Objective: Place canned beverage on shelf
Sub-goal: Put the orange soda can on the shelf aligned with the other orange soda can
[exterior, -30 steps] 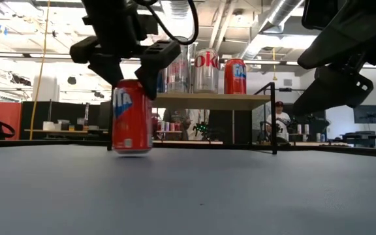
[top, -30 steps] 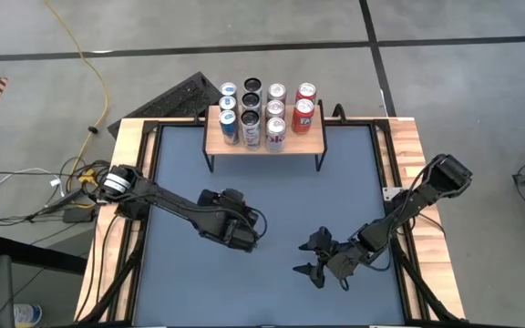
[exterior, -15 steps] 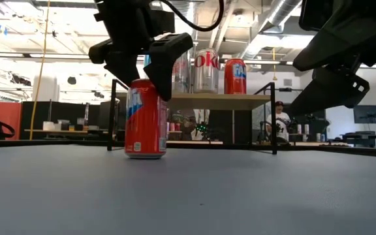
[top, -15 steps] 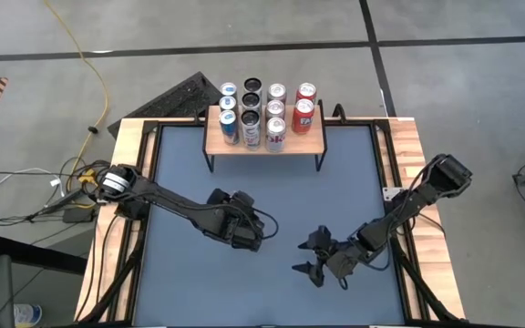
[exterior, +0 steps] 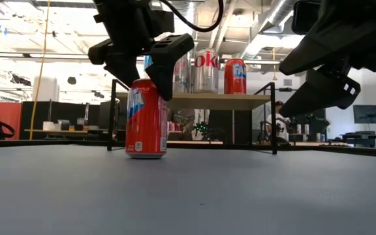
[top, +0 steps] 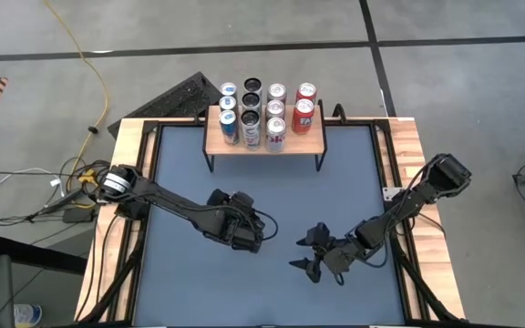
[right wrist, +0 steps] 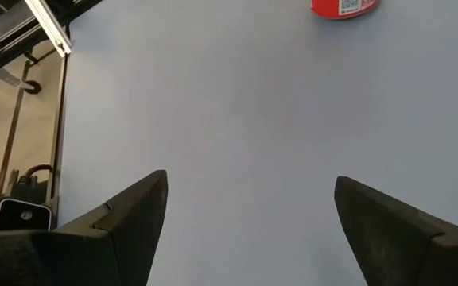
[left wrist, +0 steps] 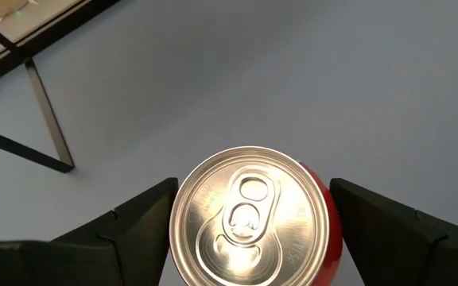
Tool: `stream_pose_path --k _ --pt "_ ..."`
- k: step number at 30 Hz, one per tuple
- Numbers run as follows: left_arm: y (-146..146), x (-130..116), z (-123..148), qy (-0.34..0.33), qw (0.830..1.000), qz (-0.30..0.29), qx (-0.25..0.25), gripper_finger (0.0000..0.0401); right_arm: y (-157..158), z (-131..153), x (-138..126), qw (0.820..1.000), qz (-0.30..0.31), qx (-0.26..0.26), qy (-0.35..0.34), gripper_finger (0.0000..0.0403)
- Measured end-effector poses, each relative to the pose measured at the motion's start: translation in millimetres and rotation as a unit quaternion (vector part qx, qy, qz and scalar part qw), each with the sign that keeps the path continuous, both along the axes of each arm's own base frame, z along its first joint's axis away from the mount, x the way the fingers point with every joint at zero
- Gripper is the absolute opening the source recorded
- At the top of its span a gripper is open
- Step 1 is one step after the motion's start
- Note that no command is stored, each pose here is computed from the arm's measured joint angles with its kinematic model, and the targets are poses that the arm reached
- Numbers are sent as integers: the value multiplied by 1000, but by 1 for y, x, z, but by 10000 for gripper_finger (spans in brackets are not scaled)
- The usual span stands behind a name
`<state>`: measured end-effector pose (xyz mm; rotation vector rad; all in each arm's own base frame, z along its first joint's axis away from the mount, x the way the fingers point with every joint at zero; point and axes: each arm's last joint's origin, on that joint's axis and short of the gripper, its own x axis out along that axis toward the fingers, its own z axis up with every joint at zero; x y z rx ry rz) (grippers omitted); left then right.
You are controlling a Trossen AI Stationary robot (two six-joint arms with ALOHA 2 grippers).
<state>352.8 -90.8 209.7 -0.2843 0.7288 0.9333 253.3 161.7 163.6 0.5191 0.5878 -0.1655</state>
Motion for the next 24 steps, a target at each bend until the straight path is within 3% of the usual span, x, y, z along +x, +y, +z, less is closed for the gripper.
stream_pose_path --k 9,14,24 --pt "-4 0 1 -14 999 1 35 303 0 0 0 1000 3 -3 1 343" --pt "-3 0 0 2 1000 -12 12 303 0 0 0 1000 4 -4 1 343" --pt "-6 3 3 2 999 -30 17 305 0 0 0 1000 4 -4 1 343"
